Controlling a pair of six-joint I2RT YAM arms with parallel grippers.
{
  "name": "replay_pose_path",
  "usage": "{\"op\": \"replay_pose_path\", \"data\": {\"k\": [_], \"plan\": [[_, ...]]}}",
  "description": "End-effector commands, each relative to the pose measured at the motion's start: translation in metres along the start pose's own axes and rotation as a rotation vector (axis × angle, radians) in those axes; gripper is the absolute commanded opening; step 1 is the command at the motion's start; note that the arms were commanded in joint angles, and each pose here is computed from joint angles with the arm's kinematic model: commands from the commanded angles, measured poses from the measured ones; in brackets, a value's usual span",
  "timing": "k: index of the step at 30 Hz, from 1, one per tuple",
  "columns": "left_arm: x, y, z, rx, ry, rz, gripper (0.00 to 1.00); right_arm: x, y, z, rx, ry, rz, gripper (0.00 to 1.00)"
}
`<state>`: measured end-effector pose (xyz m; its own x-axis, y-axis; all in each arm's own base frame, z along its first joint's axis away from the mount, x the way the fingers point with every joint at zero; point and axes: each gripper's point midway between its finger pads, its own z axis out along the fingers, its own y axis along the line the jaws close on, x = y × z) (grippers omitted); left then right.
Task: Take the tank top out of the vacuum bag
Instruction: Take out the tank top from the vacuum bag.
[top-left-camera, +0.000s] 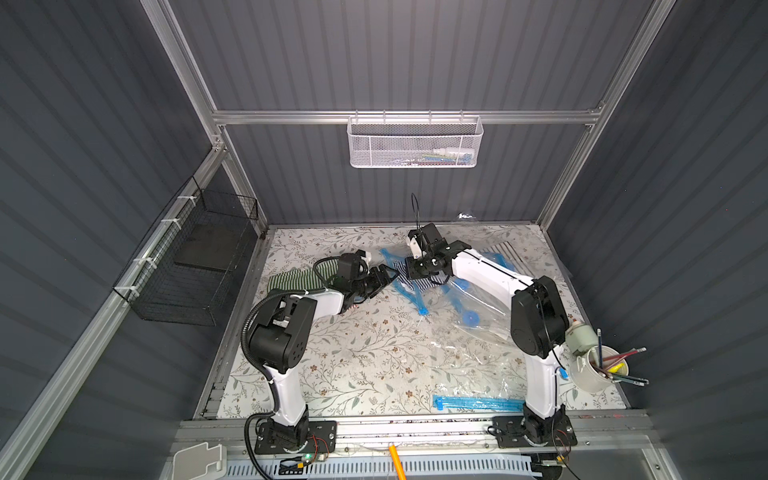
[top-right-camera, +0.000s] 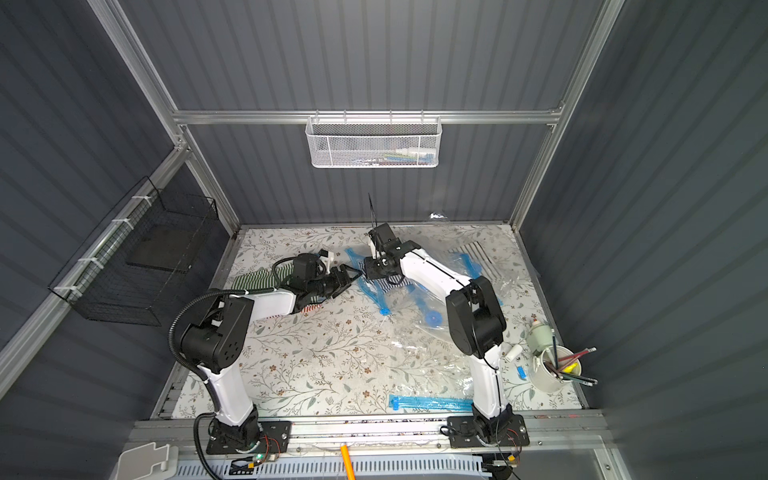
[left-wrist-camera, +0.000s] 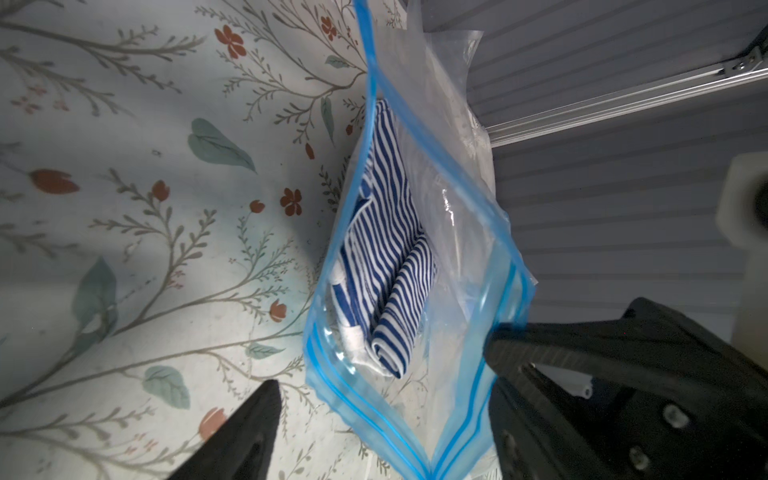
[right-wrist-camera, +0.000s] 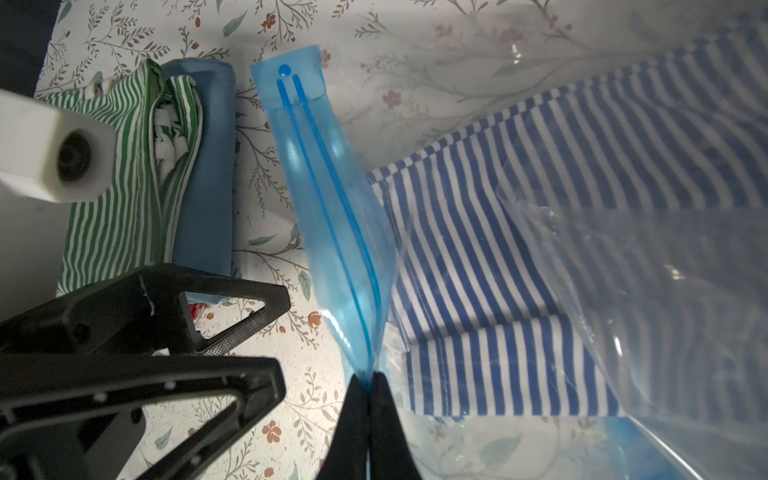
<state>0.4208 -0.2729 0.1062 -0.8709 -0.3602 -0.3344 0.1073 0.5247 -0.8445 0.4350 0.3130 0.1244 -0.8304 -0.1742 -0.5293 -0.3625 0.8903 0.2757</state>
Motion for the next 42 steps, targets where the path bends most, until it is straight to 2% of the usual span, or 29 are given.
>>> {"op": "replay_pose_path", "data": {"k": [1,9,13,21,34,36,39,42], "plan": [[-0.003,-0.018,0.003,0.046,0.001,0.006,0.79,-0.006,0.009,-0.009,-0.022,-0.025,-0.001,0.00],[0.001,-0.009,0.020,0.070,0.009,-0.047,0.77,-0.009,0.016,-0.008,-0.055,-0.032,0.012,0.00],[0.003,-0.004,0.030,0.059,0.010,-0.047,0.72,-0.007,0.015,-0.007,-0.051,-0.031,0.015,0.00],[0.017,0.000,0.052,0.052,0.043,-0.043,0.70,-0.009,0.020,-0.008,-0.077,-0.037,0.015,0.00],[0.044,0.021,0.068,-0.144,0.085,0.074,0.69,-0.020,0.025,-0.018,-0.092,-0.084,0.017,0.00],[0.049,0.028,0.074,-0.173,0.100,0.084,0.64,-0.023,0.026,-0.020,-0.098,-0.098,0.024,0.00],[0.054,0.036,0.082,-0.188,0.118,0.082,0.41,-0.023,0.028,-0.020,-0.107,-0.103,0.028,0.00],[0.052,0.042,0.086,-0.227,0.106,0.110,0.42,-0.019,0.025,-0.018,-0.101,-0.093,0.030,0.00]]}}
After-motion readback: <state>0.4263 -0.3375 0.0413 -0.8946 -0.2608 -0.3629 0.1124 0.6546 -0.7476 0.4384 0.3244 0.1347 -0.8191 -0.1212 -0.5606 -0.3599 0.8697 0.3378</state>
